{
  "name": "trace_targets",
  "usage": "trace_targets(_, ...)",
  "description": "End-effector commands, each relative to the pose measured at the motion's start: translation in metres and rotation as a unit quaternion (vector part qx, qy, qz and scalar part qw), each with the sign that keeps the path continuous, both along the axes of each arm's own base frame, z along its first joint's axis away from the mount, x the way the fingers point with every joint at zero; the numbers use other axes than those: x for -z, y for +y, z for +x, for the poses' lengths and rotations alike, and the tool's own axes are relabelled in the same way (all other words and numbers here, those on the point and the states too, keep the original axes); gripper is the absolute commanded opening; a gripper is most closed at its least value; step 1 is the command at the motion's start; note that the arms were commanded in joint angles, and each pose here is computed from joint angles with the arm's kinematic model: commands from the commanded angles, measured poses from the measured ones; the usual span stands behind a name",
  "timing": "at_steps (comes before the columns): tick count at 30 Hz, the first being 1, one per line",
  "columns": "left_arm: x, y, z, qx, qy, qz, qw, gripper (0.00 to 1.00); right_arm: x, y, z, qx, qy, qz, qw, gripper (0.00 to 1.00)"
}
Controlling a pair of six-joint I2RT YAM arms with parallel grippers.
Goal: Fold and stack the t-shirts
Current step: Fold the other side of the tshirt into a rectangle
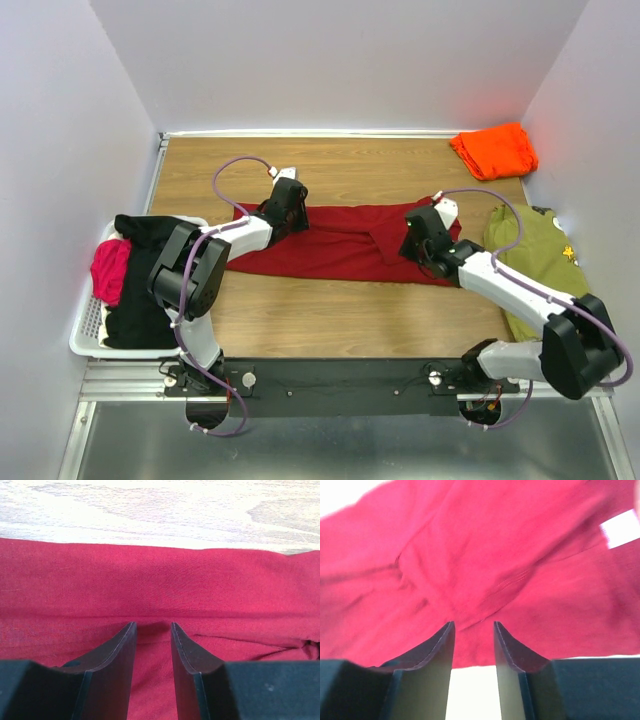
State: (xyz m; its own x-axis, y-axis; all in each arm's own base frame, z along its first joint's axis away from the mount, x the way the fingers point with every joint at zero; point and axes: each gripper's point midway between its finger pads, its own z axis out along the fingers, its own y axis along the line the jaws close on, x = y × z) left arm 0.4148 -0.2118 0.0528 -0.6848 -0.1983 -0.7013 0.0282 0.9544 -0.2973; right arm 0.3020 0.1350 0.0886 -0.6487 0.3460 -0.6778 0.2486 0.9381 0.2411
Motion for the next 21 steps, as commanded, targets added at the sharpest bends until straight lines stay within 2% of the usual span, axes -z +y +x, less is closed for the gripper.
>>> trace_targets(1, -0.005, -0.006, 0.006, 0.004, -0.011, 0.006, 1.000, 0.42, -0.025, -0.049, 0.007, 0.091, -0.049, -0.095, 0.990, 0.47)
trace_targets(7, -0.013, -0.016, 0.004, 0.021, -0.023, 0.007, 0.999, 0.42, -0.012, -0.083, 0.017, 0.150, -0.033, -0.143, 0.978, 0.42)
trace_targets(11, -0.024, -0.032, 0.000, 0.048, -0.044, 0.002, 0.998, 0.42, -0.007, -0.112, 0.025, 0.186, -0.016, -0.149, 0.971, 0.40)
trace_targets(15, -0.039, -0.069, -0.010, 0.099, -0.072, -0.007, 0.993, 0.47, 0.003, -0.129, 0.036, 0.197, 0.003, -0.131, 0.972, 0.39)
trace_targets(21, -0.064, -0.118, -0.014, 0.140, -0.110, -0.020, 0.984, 0.51, 0.027, -0.130, 0.056, 0.180, 0.021, -0.078, 0.980, 0.37)
